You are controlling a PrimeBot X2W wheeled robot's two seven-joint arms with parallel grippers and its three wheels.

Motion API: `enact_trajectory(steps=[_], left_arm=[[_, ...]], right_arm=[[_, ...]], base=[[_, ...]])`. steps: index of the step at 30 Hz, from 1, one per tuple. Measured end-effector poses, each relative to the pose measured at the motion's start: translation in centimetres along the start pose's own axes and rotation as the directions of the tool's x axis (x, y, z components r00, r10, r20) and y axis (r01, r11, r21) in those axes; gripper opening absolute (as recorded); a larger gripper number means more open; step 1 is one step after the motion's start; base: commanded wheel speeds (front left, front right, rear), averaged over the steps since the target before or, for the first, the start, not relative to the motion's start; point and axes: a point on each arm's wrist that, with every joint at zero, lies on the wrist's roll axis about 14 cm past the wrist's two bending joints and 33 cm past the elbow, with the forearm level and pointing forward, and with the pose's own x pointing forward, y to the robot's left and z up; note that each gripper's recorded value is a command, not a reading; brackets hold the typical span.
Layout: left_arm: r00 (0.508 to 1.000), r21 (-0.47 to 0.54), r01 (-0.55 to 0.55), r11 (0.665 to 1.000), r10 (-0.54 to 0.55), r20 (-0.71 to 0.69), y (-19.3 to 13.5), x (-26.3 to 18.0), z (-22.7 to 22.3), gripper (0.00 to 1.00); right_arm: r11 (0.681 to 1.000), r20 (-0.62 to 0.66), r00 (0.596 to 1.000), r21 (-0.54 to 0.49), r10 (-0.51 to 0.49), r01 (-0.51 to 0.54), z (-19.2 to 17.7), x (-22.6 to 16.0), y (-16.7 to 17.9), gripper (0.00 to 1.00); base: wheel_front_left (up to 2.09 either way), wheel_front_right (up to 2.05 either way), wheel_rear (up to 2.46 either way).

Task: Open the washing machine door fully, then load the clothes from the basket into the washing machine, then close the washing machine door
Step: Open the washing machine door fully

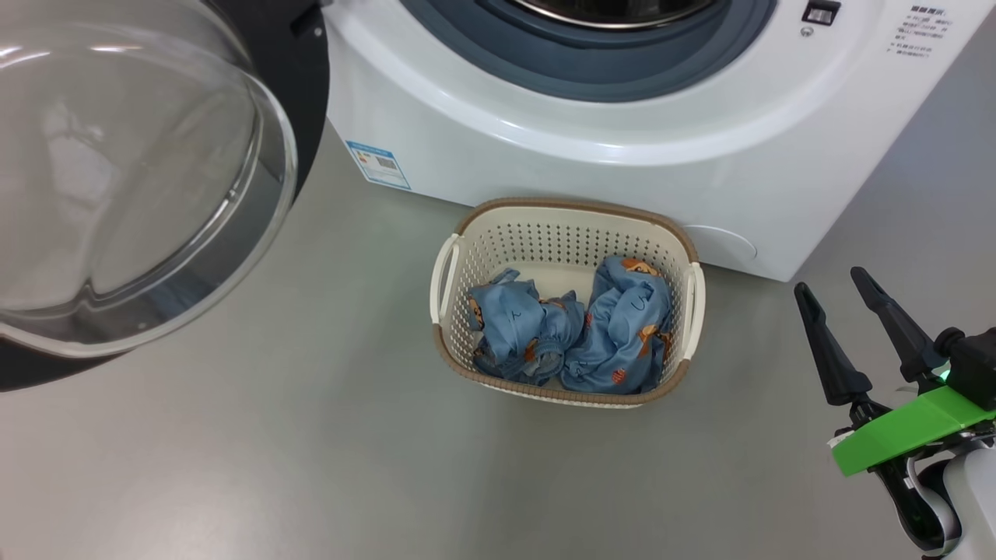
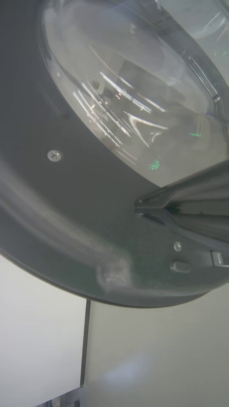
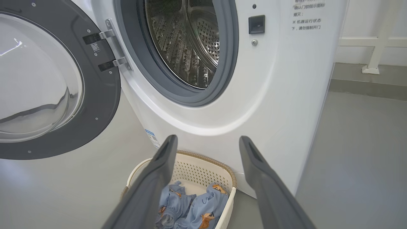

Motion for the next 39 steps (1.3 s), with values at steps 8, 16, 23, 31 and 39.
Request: enact_trajectory(steps=[8, 16, 23, 31, 39], left_arm=[[0.999, -0.032, 0.034, 0.999, -0.034, 0.000, -0.6, -3.5, -1.3, 0.04], [0.988, -0.050, 0.151, 0.987, -0.152, -0.030, -4.3, -6.9, -3.4, 1.00], [0.968, -0.062, 0.246, 0.967, -0.248, -0.033, -7.5, -8.4, -4.1, 1.00], [0.906, -0.085, 0.417, 0.905, -0.421, -0.047, -13.3, -10.4, -5.0, 1.00], [0.818, -0.090, 0.564, 0.821, -0.570, -0.072, -17.9, -11.9, -6.0, 1.00]], right_arm=[[1.000, 0.015, 1.000, 0.006, 0.007, -0.007, 0.8, -0.4, 1.0, 1.00], [1.000, 0.035, 0.999, 0.000, -0.018, 0.018, 1.8, -1.6, 0.7, 1.00], [0.998, 0.043, 0.997, 0.008, -0.063, 0.063, 2.2, -3.0, -0.2, 1.00], [0.990, 0.055, 0.988, 0.015, -0.142, 0.141, 2.7, -5.1, -2.0, 1.00], [0.969, 0.077, 0.966, 0.018, -0.247, 0.246, 3.6, -8.5, -4.4, 1.00]], base=[[0.00, 0.00, 0.00], [0.00, 0.00, 0.00], [0.00, 0.00, 0.00], [0.00, 0.00, 0.00], [0.00, 0.00, 0.00]])
